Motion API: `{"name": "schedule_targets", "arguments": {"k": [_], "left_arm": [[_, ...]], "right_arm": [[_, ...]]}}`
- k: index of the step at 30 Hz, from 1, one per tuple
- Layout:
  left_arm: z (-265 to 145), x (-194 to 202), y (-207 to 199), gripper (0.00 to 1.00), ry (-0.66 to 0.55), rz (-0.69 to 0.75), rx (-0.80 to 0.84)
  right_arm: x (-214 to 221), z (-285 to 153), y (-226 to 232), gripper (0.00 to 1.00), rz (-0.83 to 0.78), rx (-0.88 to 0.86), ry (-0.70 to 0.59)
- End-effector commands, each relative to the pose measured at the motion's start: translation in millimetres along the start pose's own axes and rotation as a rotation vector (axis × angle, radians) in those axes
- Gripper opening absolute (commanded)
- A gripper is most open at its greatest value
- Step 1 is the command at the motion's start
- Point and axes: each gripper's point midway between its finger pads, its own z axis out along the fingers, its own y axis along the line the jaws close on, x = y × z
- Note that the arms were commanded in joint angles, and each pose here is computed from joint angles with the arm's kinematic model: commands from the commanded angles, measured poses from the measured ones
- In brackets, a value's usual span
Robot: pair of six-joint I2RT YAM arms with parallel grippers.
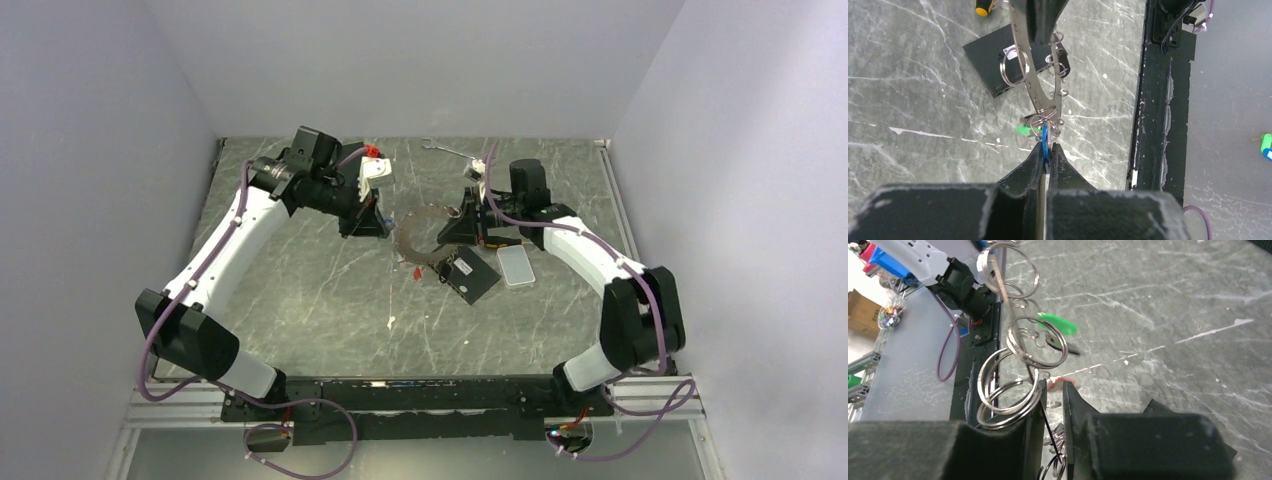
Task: Remove the keys from the keyring
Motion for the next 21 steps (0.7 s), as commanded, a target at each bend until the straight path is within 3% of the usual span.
{"name": "schedule_targets", "arguments": {"k": [1, 4, 11, 14, 21], "left_arm": [[-0.2, 5.9, -3.6, 0.0, 0.015, -0.032, -0.004], [6.0, 23.9, -1.3, 0.0, 0.051, -0.066, -0.005], [28.8, 64.9, 4.1, 0.0, 0.103, -0.13, 0.036], [34.8, 80.3, 12.5, 0.0, 0.14, -0.154, 0.019], [36.9, 96.3, 33.8, 0.0, 0.163, -0.201, -0.022]], "right_arm": [[-16.5, 8.3, -24.4, 0.23, -0.031, -0.003, -0.023], [-7.5, 17.5, -34.4, 0.31, 0.046, -0.048, -0.015], [16.8, 33.6, -57.4, 0.4, 0.113, -0.033, -0.025], [27.9, 40.5, -67.6, 0.52, 0.135, -0.01, 0.001], [31.3, 38.1, -73.7, 0.58, 0.084, 0.036, 0.018]]}}
